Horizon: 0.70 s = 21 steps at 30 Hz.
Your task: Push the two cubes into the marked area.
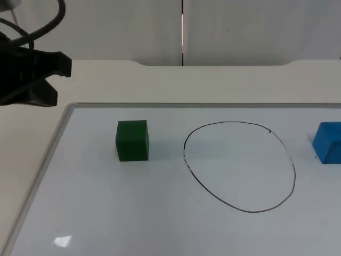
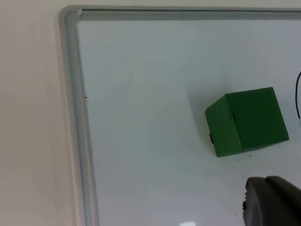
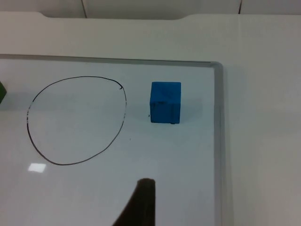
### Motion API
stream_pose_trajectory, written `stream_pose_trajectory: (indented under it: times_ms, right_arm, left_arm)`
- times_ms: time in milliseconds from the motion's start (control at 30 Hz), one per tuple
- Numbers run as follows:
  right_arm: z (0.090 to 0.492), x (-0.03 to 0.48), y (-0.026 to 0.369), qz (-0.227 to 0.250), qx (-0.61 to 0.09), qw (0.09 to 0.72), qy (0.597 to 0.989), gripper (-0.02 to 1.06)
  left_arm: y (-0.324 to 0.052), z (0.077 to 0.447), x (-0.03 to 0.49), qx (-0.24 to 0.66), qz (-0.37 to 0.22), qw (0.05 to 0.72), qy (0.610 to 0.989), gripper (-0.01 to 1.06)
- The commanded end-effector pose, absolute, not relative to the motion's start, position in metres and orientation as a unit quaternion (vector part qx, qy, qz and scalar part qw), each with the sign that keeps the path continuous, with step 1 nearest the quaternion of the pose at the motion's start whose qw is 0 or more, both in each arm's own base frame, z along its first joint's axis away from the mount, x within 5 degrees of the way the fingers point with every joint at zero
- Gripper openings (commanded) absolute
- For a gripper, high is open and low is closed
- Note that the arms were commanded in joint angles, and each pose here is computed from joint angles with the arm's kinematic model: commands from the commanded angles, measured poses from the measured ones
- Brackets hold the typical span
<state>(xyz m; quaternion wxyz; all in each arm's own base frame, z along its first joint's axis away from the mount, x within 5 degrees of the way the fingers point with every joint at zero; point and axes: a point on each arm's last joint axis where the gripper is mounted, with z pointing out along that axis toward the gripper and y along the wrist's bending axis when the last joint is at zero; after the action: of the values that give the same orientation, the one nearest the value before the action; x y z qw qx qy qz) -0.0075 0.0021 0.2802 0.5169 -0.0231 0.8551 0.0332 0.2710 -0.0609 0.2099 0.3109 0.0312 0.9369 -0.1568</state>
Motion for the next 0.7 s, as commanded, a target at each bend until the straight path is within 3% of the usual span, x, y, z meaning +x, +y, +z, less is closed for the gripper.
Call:
stream_pose_trajectory:
  times_ms: [0, 667]
  right_arm:
    - [0.28, -0.007, 0.002, 0.031, -0.019, 0.519, 0.854, 0.84]
    - [0.28, -0.007, 0.002, 0.031, -0.019, 0.519, 0.854, 0.84]
  left_arm:
    - [-0.063, 0.211, 0.275, 0.025, -0.162, 0.32, 0.933, 0.0]
    - [-0.095, 0.172, 0.318, 0.057, -0.176, 0.273, 0.944, 0.0]
